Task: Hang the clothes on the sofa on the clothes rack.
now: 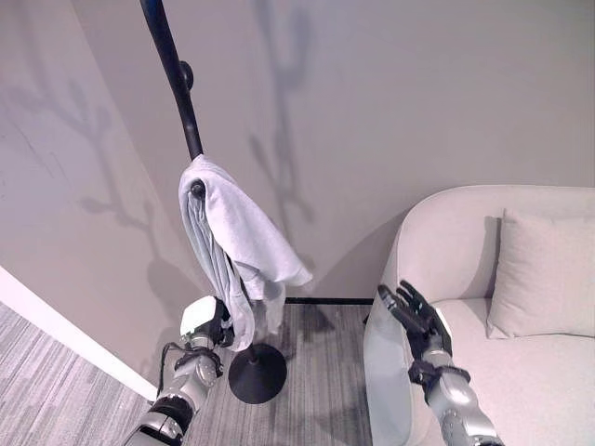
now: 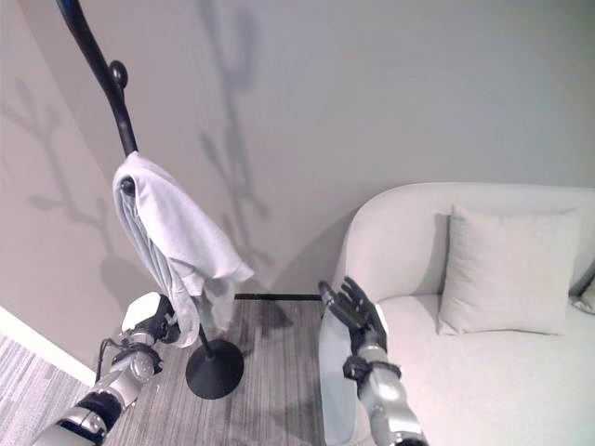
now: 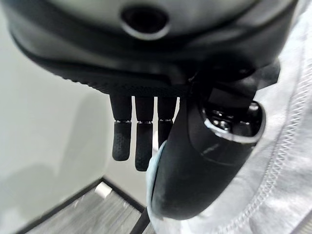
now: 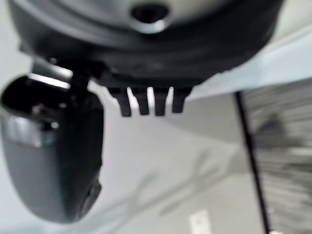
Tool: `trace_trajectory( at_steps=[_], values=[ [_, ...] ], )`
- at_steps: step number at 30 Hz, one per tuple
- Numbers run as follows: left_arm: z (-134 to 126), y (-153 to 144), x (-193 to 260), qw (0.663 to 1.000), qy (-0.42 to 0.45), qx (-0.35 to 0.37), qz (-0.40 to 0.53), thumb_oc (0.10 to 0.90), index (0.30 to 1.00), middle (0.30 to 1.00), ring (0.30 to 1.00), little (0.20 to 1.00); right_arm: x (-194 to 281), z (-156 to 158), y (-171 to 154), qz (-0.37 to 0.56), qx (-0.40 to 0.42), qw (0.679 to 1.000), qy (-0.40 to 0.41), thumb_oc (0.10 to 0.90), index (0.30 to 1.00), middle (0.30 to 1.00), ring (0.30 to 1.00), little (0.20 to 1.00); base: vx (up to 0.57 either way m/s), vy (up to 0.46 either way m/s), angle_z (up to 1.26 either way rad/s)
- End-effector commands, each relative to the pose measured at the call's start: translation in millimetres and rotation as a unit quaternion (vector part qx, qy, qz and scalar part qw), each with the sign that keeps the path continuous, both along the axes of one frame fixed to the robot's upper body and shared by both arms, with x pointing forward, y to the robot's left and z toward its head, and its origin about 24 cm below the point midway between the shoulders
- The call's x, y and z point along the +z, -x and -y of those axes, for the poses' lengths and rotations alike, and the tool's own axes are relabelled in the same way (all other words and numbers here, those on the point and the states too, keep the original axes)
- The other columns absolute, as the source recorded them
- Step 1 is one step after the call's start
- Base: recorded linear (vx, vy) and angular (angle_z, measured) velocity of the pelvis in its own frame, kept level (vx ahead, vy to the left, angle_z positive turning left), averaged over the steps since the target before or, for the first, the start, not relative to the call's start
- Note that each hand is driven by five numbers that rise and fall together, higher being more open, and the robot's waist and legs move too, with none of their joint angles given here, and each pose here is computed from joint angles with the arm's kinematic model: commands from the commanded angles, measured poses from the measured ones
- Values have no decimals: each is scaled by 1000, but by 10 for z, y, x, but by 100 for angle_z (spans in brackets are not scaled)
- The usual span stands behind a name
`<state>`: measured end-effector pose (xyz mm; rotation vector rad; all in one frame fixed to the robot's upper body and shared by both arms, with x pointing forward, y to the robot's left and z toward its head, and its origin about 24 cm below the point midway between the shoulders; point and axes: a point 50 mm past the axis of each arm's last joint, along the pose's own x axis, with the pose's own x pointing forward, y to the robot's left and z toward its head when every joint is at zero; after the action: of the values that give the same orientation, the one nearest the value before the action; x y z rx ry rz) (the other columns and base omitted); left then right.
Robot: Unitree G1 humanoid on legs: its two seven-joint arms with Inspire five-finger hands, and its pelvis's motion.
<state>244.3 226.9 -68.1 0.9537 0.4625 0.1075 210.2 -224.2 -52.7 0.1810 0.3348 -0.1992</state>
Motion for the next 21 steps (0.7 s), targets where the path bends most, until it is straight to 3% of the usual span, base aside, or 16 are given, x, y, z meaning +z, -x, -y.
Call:
trace_trajectory(
  at_steps=[1, 9, 10, 11, 12, 13, 14, 15, 16, 17, 18, 21],
  values=[
    [-89, -6, 153, 987, 99, 66, 106, 800, 900, 900, 900, 900, 454, -26, -384, 132, -14, 991, 12, 800, 900, 900, 900, 900, -24, -58, 5],
    [72, -88, 503, 922, 245, 132, 270, 800, 900, 900, 900, 900, 221, -31, -240, 86, -48, 995, 14, 800, 900, 900, 900, 900, -9, -40, 11],
    [107, -135, 645, 890, 298, 143, 315, 800, 900, 900, 900, 900, 158, -30, -208, 71, -55, 996, 14, 800, 900, 900, 900, 900, -4, -29, 11],
    [105, -134, 645, 890, 298, 143, 315, 800, 900, 900, 900, 900, 157, -31, -208, 71, -55, 996, 14, 800, 900, 900, 900, 900, -7, -44, 10],
    [121, -137, 694, 869, 335, 150, 331, 800, 900, 900, 900, 900, 103, -22, -179, 57, -61, 996, 16, 800, 900, 900, 900, 900, -2, -36, 10],
    [125, -133, 795, 831, 391, 162, 361, 800, 900, 900, 900, 900, 7, -16, -126, 32, -70, 997, 14, 800, 900, 900, 900, 900, -2, -36, 8],
    [121, -131, 794, 831, 391, 162, 361, 800, 900, 900, 900, 900, 6, -17, -126, 32, -69, 997, 14, 800, 900, 900, 900, 900, 2, -40, 10],
    [141, -93, 881, 779, 464, 171, 385, 800, 900, 900, 900, 900, -123, -7, -52, -3, -80, 997, 12, 800, 900, 900, 900, 900, 2, -19, 9],
    [138, -90, 880, 779, 464, 171, 385, 800, 900, 900, 900, 900, -124, -7, -52, -3, -79, 997, 12, 800, 900, 900, 900, 900, -1, -26, 8],
    [147, -58, 905, 759, 491, 171, 391, 800, 900, 900, 900, 900, -180, -1, -17, -19, -83, 996, 11, 800, 900, 900, 900, 900, 0, 0, 0],
    [151, 14, 896, 719, 545, 181, 391, 800, 900, 900, 900, 900, -287, 16, 55, -49, -92, 995, 9, 800, 900, 900, 900, 900, -16, -32, 3],
    [188, 129, 856, 680, 607, 170, 373, 800, 900, 900, 900, 900, -440, 43, 189, -92, -109, 990, -1, 800, 900, 900, 900, 900, -10, -18, 2]
  ],
)
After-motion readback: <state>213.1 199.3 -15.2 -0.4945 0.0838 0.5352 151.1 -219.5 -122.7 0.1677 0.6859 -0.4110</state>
